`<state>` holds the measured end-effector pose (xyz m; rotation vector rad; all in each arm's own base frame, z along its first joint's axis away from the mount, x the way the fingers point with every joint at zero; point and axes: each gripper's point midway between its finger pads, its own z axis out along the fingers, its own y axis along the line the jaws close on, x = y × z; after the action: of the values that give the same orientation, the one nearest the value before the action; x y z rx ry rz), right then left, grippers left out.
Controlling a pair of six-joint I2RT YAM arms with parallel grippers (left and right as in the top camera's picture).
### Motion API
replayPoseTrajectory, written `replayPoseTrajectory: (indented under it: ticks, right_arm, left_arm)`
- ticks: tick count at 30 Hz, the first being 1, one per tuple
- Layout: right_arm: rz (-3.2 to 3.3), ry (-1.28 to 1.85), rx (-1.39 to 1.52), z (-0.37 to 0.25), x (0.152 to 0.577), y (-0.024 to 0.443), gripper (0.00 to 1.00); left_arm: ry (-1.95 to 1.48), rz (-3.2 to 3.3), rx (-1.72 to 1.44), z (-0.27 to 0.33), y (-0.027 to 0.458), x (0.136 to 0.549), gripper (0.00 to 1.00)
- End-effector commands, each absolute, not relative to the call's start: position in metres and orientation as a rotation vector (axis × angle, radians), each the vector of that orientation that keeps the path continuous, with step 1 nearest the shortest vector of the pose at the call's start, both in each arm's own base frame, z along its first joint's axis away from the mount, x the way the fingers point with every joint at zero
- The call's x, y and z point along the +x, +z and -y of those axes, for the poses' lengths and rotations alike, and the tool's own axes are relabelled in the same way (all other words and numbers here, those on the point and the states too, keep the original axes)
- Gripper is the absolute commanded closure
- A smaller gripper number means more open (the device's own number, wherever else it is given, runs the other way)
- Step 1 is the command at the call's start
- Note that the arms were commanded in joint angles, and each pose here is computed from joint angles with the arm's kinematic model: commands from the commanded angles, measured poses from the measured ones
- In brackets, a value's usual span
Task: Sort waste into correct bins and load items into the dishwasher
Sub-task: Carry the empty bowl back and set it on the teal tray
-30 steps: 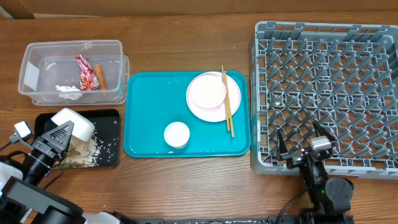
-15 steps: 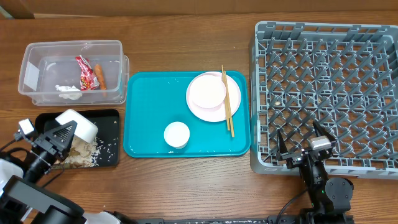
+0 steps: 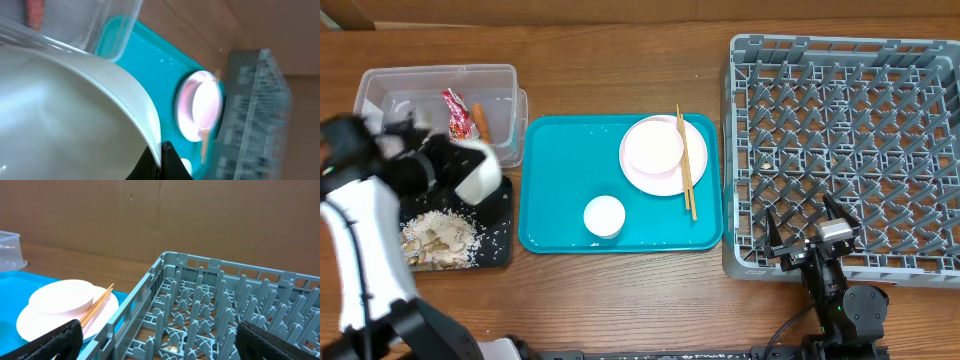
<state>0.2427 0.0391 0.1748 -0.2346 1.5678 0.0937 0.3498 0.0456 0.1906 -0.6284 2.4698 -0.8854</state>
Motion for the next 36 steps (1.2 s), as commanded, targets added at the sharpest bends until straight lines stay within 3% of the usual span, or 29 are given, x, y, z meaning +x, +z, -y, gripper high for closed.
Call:
replayPoseTrajectory:
  ticks: [1, 8, 17, 28, 36]
  right_arm:
    - [-1.568, 0.086, -0.227, -0.037, 0.243, 0.173, 0.0]
    - [-1.568, 0.086, -0.227, -0.037, 0.243, 0.173, 0.0]
    - [-1.568, 0.086, -0.227, -0.037, 0.243, 0.173, 0.0]
    - [-1.568, 0.086, -0.227, -0.037, 0.243, 0.173, 0.0]
    - [-1.568, 0.086, -0.227, -0.037, 0.243, 0.173, 0.0]
  left_arm:
    - [-0.571, -2.547, -0.622, -0.014, 0.203, 0.358, 0.96]
    - [-0.305, -2.64, -0.353, 0.077, 0.191, 0.359, 0.96]
    - [-0.143, -2.649, -0.228, 0.125, 0.165, 0.366, 0.96]
    - [-0.028, -2.84, -0.21, 0.133, 0.082, 0.372, 0.96]
    - [0.016, -2.894, -0.21, 0.133, 0.048, 0.375, 0.96]
